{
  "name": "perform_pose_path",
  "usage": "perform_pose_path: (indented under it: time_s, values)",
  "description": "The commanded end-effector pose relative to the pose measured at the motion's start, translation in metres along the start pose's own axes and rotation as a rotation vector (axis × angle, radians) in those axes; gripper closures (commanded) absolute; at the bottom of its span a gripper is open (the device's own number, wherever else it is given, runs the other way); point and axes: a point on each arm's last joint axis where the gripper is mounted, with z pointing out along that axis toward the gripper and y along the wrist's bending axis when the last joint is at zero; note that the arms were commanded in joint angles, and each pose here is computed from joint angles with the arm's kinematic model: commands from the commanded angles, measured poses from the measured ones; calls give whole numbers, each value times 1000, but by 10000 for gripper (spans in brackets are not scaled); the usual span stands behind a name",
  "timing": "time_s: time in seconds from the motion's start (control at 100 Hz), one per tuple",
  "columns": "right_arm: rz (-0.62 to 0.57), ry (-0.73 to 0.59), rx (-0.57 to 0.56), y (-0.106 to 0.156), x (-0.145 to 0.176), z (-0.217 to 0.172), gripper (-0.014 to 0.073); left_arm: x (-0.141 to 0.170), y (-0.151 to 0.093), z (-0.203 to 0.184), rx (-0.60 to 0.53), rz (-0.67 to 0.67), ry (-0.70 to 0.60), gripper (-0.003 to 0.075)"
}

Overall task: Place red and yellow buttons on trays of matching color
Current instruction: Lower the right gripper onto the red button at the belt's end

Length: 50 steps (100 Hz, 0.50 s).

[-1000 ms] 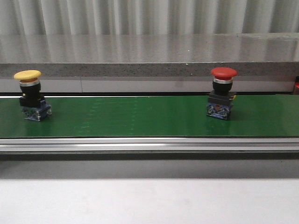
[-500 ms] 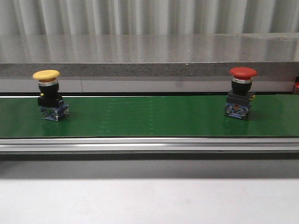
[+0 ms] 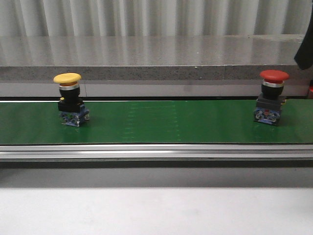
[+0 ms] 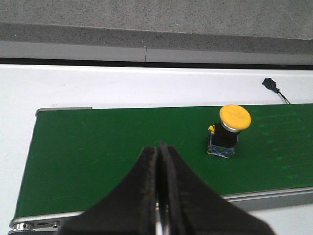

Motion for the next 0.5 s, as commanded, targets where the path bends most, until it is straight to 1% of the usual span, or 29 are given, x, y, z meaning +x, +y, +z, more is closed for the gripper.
perform_pose_path:
  time_s: [0.0,0.35,0.42,0.49]
  values:
    - [-18,-81,-9,4,-20,-2,-29,-13,-1,-4,-4,-23,-84,740]
    - [-12,-26,1,-2,-40,46,-22,-13,-1,-4,-4,-23,-84,740]
    - [-11,-11,0,-3,-42,53,33,-13,-1,-4,-4,-23,-84,740]
    - [-10,0,-1,-4,-42,56,142,-13,-1,-4,-4,-23,-84,740]
